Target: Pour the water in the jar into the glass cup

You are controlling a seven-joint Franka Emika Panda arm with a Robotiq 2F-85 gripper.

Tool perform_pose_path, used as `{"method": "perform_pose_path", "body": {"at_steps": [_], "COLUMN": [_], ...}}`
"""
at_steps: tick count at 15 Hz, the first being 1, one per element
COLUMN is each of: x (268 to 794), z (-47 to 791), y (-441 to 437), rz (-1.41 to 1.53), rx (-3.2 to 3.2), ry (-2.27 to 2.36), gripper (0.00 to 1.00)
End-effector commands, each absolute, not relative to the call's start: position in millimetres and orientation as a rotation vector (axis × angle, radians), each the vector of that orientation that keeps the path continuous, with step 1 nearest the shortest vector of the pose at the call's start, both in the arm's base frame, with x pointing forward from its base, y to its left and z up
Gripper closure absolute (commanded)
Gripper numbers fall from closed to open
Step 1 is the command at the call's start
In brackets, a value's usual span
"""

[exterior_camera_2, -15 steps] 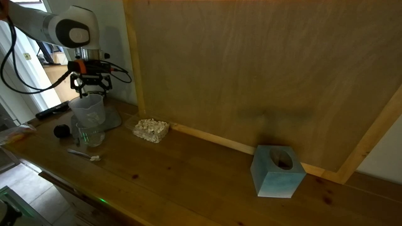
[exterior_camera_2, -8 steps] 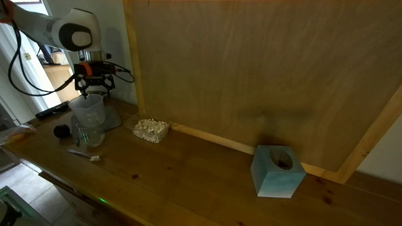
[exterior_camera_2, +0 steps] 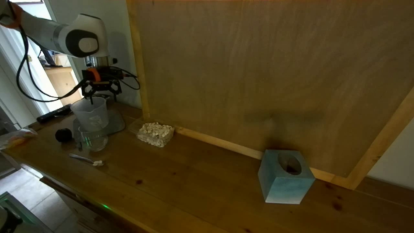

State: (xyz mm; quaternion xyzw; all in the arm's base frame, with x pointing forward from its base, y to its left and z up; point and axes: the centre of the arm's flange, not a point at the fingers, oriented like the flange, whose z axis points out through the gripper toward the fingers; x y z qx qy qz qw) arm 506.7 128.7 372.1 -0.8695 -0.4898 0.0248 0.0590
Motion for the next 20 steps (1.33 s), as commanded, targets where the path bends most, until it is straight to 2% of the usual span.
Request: {"method": "perform_pose_path", "body": {"at_steps": [1, 3, 5, 15, 20], "x": [516.5, 518.2, 519.8, 522.4, 519.7], "z": [360.0, 356.8, 354.7, 355.5, 360.6], "y": [124.9, 124.0, 122.7, 118.5, 114.9], "rz": [0.051, 0.053, 0.047, 0.026, 0.011], "rx": [-2.608, -2.612, -2.616, -2.628, -2.624], "ry": [-1.502, -1.493, -1.487, -1.477, -1.474], "gripper": [0.0, 0.0, 0.28, 0.99, 0.99]}}
